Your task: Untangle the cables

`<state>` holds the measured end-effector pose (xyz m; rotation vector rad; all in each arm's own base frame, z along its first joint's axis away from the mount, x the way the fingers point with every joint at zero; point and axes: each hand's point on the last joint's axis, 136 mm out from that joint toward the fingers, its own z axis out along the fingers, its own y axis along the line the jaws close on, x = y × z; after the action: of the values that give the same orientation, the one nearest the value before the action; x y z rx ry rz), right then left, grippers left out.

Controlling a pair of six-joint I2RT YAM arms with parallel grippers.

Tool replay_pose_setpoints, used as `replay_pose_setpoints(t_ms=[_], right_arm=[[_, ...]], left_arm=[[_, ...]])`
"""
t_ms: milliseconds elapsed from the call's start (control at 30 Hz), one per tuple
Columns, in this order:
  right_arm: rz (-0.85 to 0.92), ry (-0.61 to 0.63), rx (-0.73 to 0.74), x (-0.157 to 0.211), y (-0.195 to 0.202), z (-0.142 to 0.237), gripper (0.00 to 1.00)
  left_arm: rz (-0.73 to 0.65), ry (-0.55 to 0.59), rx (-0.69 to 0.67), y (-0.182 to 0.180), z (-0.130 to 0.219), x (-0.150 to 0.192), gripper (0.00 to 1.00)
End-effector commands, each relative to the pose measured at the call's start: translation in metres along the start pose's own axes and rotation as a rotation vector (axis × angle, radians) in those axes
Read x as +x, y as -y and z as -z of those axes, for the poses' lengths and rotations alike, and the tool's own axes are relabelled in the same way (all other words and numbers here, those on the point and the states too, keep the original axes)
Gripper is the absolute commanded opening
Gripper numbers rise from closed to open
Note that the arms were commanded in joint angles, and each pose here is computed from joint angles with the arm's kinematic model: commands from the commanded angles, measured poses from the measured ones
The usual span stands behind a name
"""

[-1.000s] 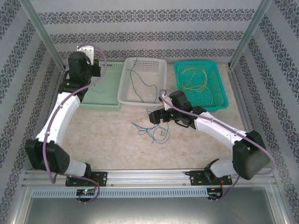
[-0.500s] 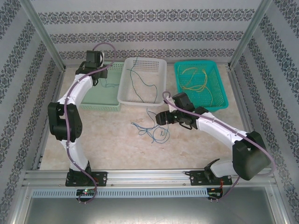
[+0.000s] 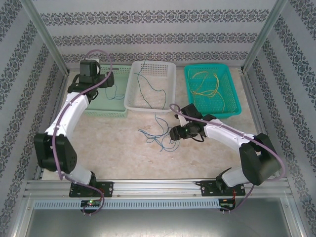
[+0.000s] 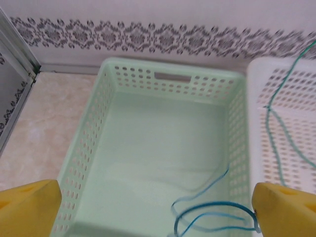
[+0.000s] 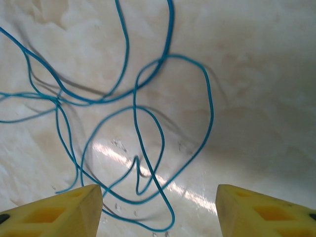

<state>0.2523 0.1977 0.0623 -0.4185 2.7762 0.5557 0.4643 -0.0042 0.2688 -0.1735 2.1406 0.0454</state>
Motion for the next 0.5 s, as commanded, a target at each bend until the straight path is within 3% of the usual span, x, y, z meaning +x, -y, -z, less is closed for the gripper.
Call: replay_pose_setpoints(t_ms=[0, 300, 367, 467], right_arm=[[-0.032, -0.083, 0.013, 0.025, 0.006, -0.007, 0.62], [-0.037, -0.108, 0.011, 0.025, 0.006, -0.026, 0.49], [-0.035, -0.122, 0.020, 0.026, 0.007, -0.029, 0.41], [-0.029, -0.107, 0.035, 0.024, 0.009, -0.027, 0.18]], left_arm=[[0.064, 0.059, 0.064, 0.013, 0.019, -0.006, 1.00], [0.070, -0.066, 0.072, 0.013, 0.016, 0.031, 1.00], [0.089, -0.068, 0.061, 0.011, 0.014, 0.035, 1.00], [0.110, -0.052, 0.050, 0.009, 0.017, 0.034, 1.00]])
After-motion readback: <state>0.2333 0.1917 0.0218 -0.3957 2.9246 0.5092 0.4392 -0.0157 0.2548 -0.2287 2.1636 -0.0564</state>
